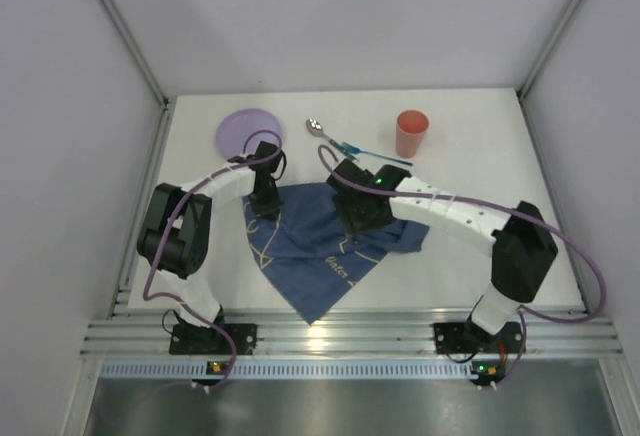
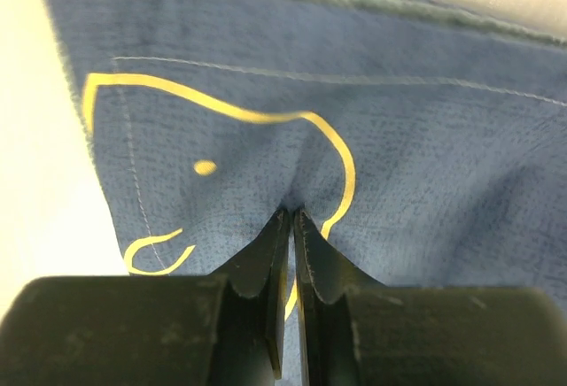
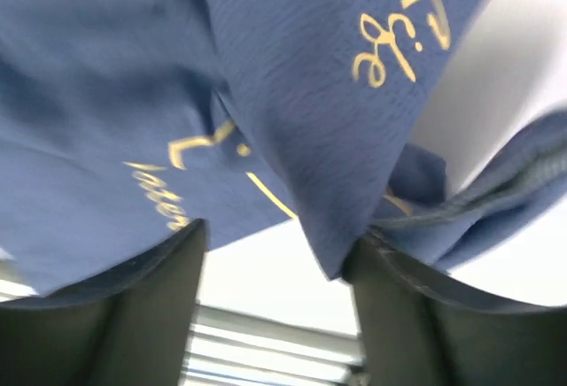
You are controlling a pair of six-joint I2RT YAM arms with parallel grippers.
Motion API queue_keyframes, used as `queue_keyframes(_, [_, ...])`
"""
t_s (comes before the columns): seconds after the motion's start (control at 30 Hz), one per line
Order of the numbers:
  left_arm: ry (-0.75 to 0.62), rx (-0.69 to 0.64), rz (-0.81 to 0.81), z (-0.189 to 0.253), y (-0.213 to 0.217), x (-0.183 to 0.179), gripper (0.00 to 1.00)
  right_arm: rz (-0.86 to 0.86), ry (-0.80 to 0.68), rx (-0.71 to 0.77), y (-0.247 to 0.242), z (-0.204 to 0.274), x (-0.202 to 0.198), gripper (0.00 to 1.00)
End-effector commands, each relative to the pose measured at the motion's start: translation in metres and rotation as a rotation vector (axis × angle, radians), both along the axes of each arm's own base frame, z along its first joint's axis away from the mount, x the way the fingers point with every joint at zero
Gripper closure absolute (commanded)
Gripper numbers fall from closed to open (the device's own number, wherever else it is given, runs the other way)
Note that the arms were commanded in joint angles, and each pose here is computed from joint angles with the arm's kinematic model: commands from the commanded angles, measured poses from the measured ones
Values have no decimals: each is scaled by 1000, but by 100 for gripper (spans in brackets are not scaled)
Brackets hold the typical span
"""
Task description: Set the dinner table for one person
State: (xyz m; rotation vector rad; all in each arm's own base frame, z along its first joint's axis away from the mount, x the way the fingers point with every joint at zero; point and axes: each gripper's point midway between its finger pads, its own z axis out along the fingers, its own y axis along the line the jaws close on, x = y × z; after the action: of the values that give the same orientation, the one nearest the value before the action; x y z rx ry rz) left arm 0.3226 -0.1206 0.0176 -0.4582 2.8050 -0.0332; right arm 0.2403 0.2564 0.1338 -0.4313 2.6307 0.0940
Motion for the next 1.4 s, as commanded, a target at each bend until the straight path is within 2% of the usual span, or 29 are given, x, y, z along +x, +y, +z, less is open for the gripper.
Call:
queue_keyframes(0.0, [69, 88, 15, -19, 21, -15, 89, 28, 79, -245, -32, -30, -29, 30])
queue_keyframes(0.03, [72, 92, 14, -19, 23, -16, 89, 34, 75, -233, -28, -30, -31, 17])
queue_keyframes(0.13, [61, 106, 9, -16, 25, -14, 89, 24, 34, -138, -23, -6, -30, 0])
queue_keyframes(0.27, [61, 135, 10, -15, 30, -14, 89, 5, -49, -12, -15, 27, -6, 0])
queue_keyframes(0.33, [62, 148, 11, -14, 33, -14, 89, -78, -64, 26, -37, 32, 11, 0])
queue_keyframes(0.4, [56, 152, 16, -11, 35, -14, 90, -143, -52, 130, -48, 31, 25, 0])
queue_keyframes(0.43, [58, 156, 20, -10, 38, -15, 90, -244, -39, 159, -81, 20, 36, 0])
queue_keyframes(0.5, [51, 156, 21, -7, 40, -16, 90, -293, -27, 281, -93, 14, 48, 2])
queue_keyframes(0.53, [52, 152, 21, -7, 40, -16, 91, -374, 4, 302, -120, -3, 52, 4])
queue_keyframes(0.63, [53, 145, 17, -6, 39, -16, 93, -387, 51, 388, -131, -21, 60, 9])
queue_keyframes(0.73, [60, 133, 13, -7, 36, -17, 94, -331, 127, 426, -118, -48, 61, 19])
queue_keyframes(0.77, [61, 130, 14, -7, 36, -16, 94, -291, 155, 486, -106, -47, 58, 21])
queue_keyframes(0.87, [58, 128, 16, -7, 35, -15, 95, -270, 198, 533, -92, -60, 56, 24])
queue_keyframes(1.2, [63, 131, 19, -7, 36, -17, 98, -299, 217, 383, -104, -101, 63, 33])
queue_keyframes(1.37, [53, 141, 13, -1, 39, -18, 98, -360, 176, 391, -124, -95, 69, 34])
